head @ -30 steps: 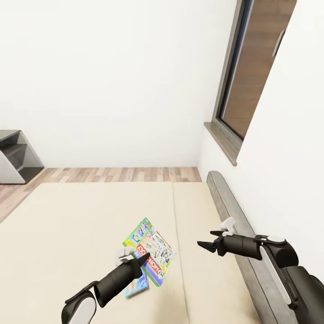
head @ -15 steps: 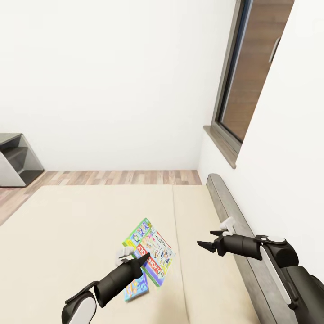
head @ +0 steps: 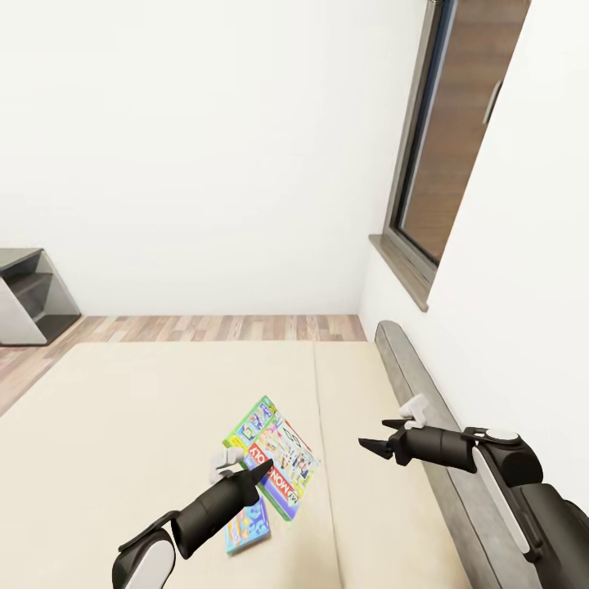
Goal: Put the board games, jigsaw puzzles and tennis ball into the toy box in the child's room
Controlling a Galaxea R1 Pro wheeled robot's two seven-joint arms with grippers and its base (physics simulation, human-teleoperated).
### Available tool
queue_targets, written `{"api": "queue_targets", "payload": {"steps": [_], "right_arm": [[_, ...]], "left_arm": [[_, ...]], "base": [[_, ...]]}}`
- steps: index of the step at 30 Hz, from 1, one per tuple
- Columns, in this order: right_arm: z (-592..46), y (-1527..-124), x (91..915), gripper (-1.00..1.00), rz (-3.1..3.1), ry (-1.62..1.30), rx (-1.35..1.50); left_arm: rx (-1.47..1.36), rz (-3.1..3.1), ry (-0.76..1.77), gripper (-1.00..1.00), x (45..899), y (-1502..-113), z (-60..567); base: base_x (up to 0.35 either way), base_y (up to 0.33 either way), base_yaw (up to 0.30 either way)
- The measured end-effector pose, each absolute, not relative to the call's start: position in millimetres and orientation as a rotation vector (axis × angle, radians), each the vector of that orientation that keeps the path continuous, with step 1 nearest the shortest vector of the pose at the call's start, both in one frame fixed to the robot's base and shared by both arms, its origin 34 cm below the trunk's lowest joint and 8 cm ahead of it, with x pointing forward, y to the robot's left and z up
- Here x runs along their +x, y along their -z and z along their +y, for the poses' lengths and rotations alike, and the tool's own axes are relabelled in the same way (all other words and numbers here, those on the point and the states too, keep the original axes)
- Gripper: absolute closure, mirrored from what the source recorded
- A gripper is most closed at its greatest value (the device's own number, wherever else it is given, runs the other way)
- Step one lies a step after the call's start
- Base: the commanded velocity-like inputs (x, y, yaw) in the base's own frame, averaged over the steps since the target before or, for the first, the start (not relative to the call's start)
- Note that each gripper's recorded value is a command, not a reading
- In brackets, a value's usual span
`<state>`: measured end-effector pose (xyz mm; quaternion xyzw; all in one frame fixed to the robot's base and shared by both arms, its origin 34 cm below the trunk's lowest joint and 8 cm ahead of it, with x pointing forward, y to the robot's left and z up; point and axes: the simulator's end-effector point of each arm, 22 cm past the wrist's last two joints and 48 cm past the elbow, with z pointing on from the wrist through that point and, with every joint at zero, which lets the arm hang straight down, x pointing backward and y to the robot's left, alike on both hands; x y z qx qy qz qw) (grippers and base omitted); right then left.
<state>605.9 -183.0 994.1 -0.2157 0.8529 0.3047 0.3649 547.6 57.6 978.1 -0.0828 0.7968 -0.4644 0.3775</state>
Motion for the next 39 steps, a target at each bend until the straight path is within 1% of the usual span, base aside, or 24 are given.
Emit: {"api": "queue_targets", "payload": {"steps": [39], "right_arm": [[-183,-1024,606,-1.00,2.138,-0.757,-0.572]], "left_arm": [[-0.175,1.984,1.185,1.00,548,-1005,57]], "base": [[0.000,0.000,0.000]]}}
